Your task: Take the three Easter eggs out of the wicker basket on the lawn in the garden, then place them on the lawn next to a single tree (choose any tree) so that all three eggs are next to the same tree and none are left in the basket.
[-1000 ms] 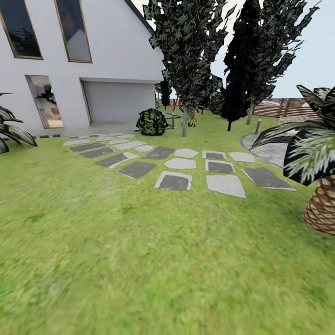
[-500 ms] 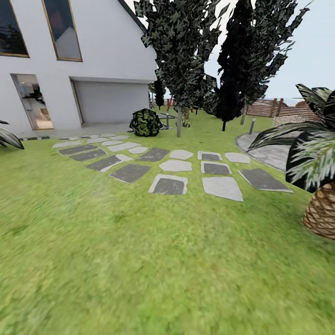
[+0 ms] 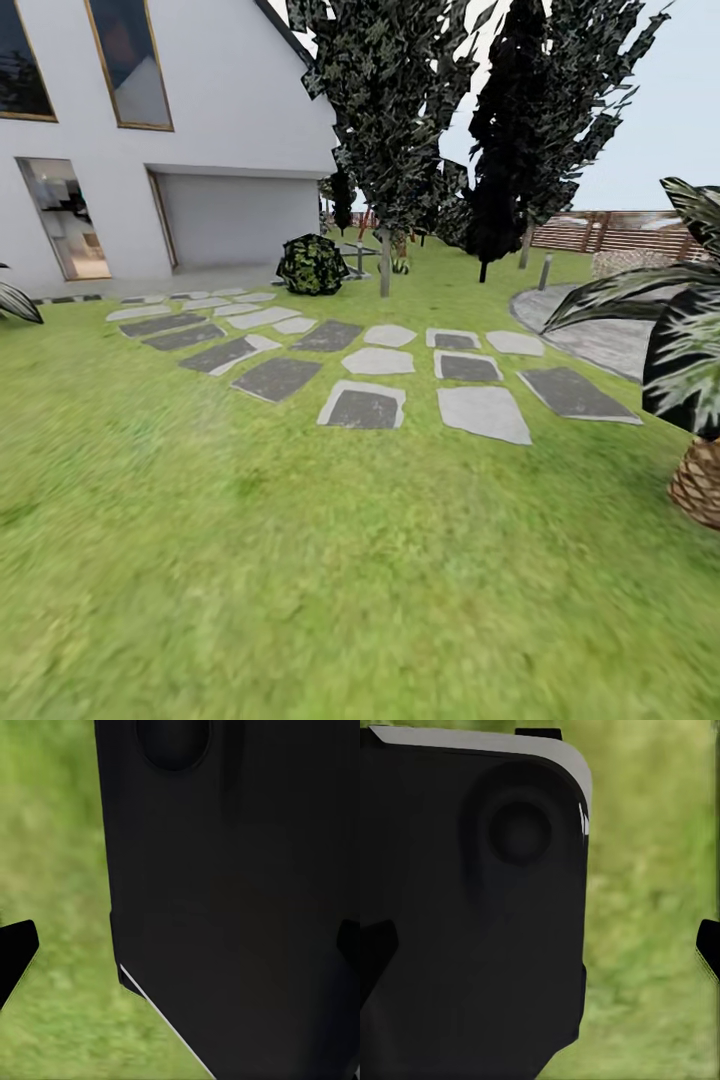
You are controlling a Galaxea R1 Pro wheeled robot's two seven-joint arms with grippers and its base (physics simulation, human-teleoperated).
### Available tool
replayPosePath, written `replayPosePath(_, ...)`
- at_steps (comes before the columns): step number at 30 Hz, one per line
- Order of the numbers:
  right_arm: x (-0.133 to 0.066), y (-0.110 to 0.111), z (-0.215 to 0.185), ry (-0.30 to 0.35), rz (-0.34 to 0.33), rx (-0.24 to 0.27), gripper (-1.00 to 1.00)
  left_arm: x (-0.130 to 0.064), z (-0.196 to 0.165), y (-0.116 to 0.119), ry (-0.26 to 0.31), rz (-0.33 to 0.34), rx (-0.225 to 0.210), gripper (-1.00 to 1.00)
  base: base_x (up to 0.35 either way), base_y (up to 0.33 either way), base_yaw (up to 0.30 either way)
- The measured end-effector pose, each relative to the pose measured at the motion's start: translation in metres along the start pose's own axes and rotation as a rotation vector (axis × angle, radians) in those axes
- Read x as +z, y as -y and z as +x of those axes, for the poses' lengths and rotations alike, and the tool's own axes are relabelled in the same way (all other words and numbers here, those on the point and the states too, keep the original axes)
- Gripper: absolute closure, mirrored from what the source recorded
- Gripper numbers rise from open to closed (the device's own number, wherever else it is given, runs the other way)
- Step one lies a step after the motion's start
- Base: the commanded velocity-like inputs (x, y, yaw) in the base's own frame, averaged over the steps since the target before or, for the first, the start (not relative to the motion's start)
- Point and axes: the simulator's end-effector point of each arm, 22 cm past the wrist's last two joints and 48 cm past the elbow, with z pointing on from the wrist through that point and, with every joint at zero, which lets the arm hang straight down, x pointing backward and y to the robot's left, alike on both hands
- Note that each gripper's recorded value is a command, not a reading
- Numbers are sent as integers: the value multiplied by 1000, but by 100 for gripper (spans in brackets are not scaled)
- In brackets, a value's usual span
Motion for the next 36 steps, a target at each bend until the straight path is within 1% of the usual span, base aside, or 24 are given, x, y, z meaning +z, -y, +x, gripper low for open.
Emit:
replayPosePath(8,0,0,0,0,0,-1,-100,0,0,0,0,0,0,-100,342,0,-15)
replayPosePath(16,0,0,0,-1,0,-1,-100,0,0,0,-1,-1,0,-100,342,0,-174)
replayPosePath(36,0,0,0,-1,0,-1,-100,0,0,0,-1,0,0,-100,342,0,-6)
